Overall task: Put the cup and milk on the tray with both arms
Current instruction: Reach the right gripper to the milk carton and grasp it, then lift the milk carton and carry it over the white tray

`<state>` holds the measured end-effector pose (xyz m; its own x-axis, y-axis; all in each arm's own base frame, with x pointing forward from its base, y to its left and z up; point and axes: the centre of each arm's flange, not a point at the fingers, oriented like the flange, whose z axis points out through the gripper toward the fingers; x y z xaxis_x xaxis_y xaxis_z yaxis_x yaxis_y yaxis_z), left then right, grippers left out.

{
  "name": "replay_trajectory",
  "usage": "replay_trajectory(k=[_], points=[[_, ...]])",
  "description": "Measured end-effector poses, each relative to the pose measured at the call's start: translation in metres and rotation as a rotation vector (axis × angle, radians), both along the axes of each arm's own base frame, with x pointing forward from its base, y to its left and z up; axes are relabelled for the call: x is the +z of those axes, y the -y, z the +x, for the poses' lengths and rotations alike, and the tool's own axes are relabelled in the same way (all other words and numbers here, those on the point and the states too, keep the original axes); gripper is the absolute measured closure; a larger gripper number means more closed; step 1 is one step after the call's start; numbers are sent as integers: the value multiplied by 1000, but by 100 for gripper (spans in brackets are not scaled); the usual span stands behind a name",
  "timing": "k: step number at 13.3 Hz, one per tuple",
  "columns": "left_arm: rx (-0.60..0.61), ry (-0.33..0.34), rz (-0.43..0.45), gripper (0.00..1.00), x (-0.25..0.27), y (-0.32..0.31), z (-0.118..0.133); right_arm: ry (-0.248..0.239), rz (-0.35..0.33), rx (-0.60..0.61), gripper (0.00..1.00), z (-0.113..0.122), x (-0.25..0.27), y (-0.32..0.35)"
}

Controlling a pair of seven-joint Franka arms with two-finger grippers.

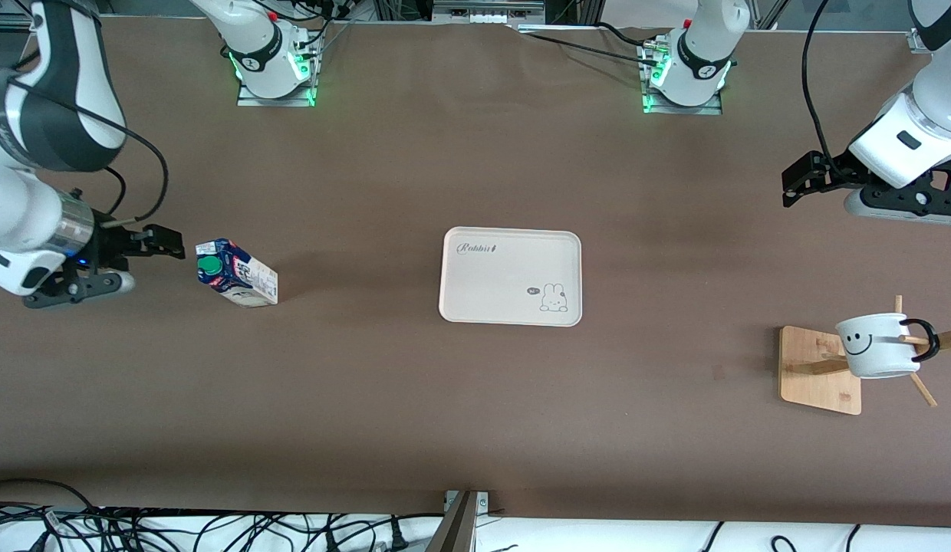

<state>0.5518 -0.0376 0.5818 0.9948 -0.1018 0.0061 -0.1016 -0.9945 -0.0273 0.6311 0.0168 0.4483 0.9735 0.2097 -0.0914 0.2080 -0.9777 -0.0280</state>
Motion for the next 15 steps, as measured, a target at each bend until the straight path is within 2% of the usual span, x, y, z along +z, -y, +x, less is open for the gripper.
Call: replay_trajectory(k=[3,6,9,14,15], points=[[0,-1,0,0,0,0,0,6,0,-35,0,2,-24,-13],[0,-1,0,0,0,0,0,31,7,-40,0,-5,-65,-18],[0,-1,0,0,0,0,0,11,3,-60,0,-24,-97,-17],[0,-1,0,0,0,0,0,-12,-6,-82,0,-55,-110,-16],[0,-1,0,0,0,0,0,-15,-6,-83,5,-58,-113,-16]])
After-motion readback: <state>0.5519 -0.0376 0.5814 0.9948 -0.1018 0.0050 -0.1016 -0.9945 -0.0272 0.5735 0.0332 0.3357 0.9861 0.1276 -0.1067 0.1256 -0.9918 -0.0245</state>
